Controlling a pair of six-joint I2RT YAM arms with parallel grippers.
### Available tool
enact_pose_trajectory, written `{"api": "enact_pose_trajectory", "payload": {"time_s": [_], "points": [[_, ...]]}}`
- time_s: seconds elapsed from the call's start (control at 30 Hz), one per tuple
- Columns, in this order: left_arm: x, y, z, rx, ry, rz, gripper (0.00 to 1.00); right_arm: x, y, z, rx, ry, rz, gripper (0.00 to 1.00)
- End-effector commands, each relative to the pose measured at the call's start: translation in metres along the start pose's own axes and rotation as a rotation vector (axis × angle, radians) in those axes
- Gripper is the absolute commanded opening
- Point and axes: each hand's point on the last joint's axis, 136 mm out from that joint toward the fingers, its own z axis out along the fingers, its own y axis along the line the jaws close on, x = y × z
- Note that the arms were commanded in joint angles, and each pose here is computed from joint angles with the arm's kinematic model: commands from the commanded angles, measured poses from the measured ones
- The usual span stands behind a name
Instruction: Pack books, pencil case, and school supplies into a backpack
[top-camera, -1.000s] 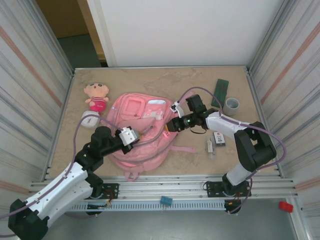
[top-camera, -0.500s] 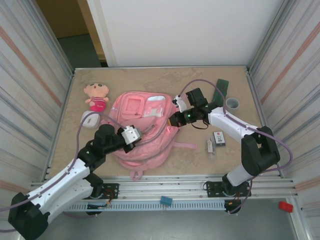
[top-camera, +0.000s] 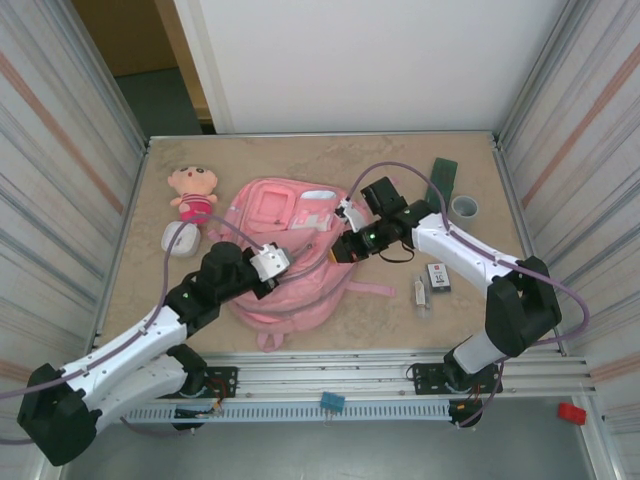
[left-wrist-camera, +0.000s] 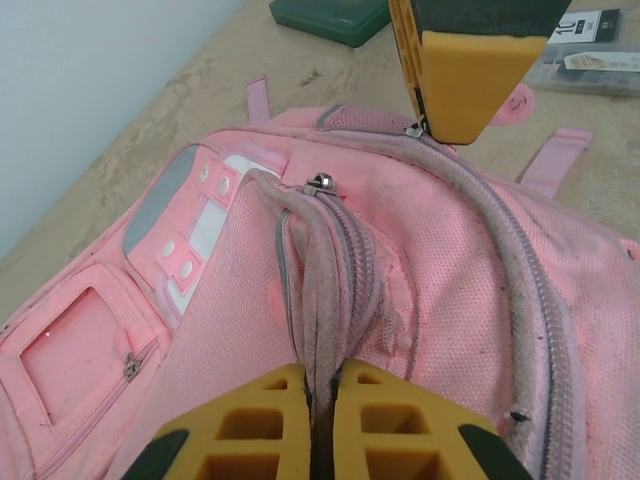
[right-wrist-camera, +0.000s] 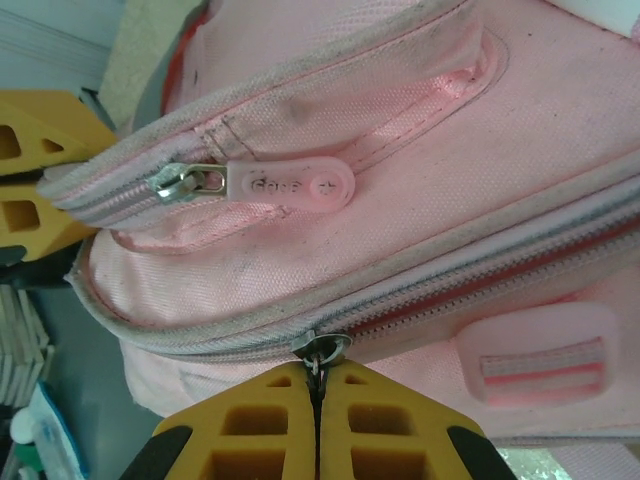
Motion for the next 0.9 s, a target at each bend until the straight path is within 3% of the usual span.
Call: {"api": "enact_pose_trajectory", "payload": {"time_s": [0.0,0.2,0.47,0.57,0.67,0.87], "points": [[-0.016,0.028,-0.003,-0.128,-0.023,-0.018,0.00,-0.002,0.027,-0.006,-0.095,0.022,0.023,0.00],[-0.023,0.043,0.000,-0.200,-0.056,-0.159,0.00,0.012,0.061,0.012,-0.137,0.043,-0.009,0.02],[-0.031,0.034,0.003,-0.149,-0.115,-0.185,0.00,0.016,0.036,0.026,-0.076,-0.059,0.094,0.32],[-0.032,0.034,0.001,-0.147,-0.123,-0.180,0.00,0.014,0.030,0.027,-0.066,-0.097,0.105,0.38],[-0.031,0.032,0.001,-0.143,-0.124,-0.174,0.00,0.011,0.027,0.027,-0.058,-0.122,0.104,0.37],[-0.030,0.033,0.001,-0.150,-0.116,-0.178,0.00,0.004,0.026,0.021,-0.039,-0.166,0.104,0.13]]}}
